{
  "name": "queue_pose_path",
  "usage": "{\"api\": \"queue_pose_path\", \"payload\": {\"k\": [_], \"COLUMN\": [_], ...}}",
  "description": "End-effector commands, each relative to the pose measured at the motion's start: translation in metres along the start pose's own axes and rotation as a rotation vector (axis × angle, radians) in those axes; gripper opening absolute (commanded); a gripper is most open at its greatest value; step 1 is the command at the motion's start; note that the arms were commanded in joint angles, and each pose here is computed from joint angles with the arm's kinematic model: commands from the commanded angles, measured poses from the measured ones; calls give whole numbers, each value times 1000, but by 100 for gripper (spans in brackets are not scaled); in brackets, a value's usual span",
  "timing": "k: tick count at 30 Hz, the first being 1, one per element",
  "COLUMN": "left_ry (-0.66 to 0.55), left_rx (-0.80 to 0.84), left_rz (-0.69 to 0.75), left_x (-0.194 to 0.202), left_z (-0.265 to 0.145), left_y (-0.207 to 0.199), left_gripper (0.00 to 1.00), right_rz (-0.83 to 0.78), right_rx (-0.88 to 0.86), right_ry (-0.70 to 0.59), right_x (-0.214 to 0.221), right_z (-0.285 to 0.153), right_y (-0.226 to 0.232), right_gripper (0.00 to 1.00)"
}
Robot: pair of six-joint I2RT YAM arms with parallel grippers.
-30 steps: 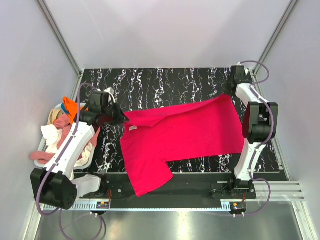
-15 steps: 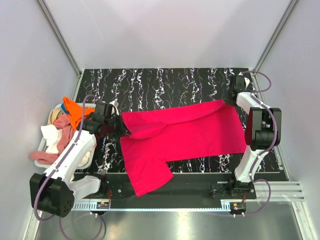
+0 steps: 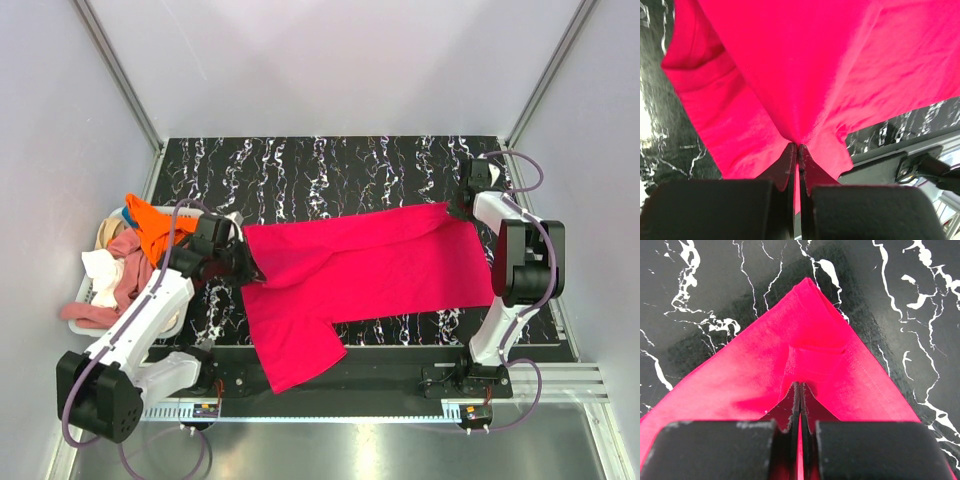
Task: Fold and stack the t-shirts
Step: Fold the tshirt
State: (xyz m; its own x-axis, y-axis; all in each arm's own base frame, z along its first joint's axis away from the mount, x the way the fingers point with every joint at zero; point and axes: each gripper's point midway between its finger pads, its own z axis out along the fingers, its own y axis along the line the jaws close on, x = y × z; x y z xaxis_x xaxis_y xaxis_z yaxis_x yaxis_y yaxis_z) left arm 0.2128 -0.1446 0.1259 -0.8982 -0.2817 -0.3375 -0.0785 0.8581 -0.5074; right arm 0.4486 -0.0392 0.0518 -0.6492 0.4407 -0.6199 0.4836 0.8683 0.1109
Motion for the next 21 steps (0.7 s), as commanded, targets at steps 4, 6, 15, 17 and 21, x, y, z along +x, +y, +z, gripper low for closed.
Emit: {"api": "queue_pose_path", "payload": {"k": [4, 6, 15, 17, 21], "left_ry": [9, 21, 8, -5, -16], "left_rx": [-12, -18, -42, -44, -37], "left_rz": [-9, -14, -7, -7, -10], "left_x": [13, 17, 19, 16, 13], "left_z": [2, 4, 3, 0, -6], "left_y": [5, 6, 10, 8, 4], "left_gripper": [0, 0, 0, 0, 0], "right_rz": [32, 29, 22, 20, 19], "right_rx": [15, 25, 49, 54, 63], "right_ry": [-62, -58, -51, -55, -69], "right_x": [-13, -11, -8, -9, -14], "right_z": [-12, -12, -11, -13, -17], "right_y": [-6, -8, -13, -14, -16], "right_gripper": [0, 0, 0, 0, 0]}}
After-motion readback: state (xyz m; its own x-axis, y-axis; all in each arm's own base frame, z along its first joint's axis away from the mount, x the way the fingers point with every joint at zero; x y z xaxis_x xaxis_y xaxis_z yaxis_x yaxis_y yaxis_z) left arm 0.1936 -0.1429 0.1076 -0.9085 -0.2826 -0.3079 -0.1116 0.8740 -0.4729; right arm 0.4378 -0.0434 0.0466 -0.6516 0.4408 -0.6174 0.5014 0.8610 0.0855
